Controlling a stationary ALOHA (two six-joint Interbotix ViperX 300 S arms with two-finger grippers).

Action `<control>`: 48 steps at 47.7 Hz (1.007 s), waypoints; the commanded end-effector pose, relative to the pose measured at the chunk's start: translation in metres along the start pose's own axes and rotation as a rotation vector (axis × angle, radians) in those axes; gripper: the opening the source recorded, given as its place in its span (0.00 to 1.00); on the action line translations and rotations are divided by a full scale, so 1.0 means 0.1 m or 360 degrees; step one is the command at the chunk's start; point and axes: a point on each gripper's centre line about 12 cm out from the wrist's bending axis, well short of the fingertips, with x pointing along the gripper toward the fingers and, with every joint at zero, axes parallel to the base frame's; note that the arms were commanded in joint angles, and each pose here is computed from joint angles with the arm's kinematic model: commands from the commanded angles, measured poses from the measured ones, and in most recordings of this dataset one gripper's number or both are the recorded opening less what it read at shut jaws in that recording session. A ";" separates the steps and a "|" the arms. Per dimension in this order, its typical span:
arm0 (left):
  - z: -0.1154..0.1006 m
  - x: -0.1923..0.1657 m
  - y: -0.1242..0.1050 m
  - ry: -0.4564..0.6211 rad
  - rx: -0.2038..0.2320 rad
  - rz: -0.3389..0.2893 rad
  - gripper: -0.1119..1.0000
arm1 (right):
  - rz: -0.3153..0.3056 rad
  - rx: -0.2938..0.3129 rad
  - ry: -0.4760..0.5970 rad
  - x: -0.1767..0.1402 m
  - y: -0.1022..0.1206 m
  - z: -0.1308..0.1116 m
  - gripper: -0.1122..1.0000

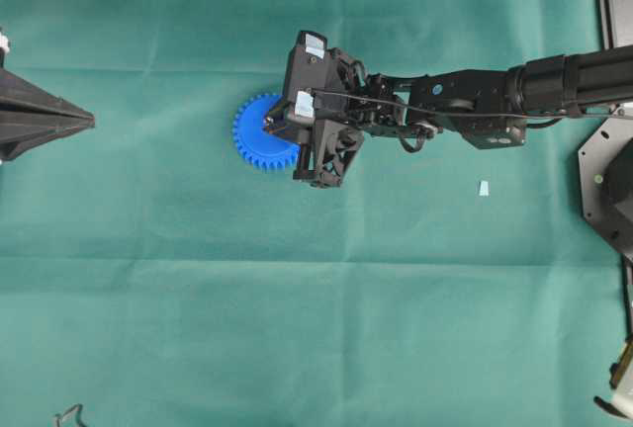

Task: Insert the shaft into the center hole of the gear.
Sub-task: 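Lower the shaft into the gear's center hole with the right gripper, then open the right gripper and lift it away from the gear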

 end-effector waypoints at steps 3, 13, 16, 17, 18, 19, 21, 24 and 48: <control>0.10 0.02 0.00 -0.0044 0.0005 0.0002 0.10 | 0.0004 0.0007 -0.0019 -0.02 0.01 0.07 0.28; 0.11 0.02 0.00 -0.0046 0.0005 0.0002 0.10 | 0.0006 0.0014 -0.0021 -0.04 0.02 0.10 0.60; 0.11 0.02 0.00 -0.0044 0.0005 0.0002 0.10 | 0.0010 0.0015 -0.0033 -0.06 0.03 0.15 0.77; 0.10 0.02 0.00 -0.0041 0.0005 0.0002 0.10 | 0.0012 0.0015 -0.0038 -0.08 0.03 0.17 0.81; 0.10 0.02 0.00 -0.0041 0.0005 0.0002 0.10 | 0.0014 0.0015 -0.0045 -0.10 0.04 0.19 0.86; 0.10 0.02 0.00 -0.0041 0.0007 0.0002 0.10 | 0.0016 0.0015 -0.0052 -0.12 0.04 0.22 0.89; 0.10 0.02 0.00 -0.0041 0.0007 0.0002 0.10 | 0.0021 0.0015 -0.0066 -0.17 0.05 0.27 0.95; 0.10 0.02 0.00 -0.0041 0.0005 0.0002 0.10 | 0.0032 0.0011 -0.0101 -0.29 0.08 0.37 0.94; 0.11 0.02 0.00 -0.0044 0.0005 0.0002 0.10 | 0.0090 -0.0083 -0.0385 -1.30 0.16 0.79 0.90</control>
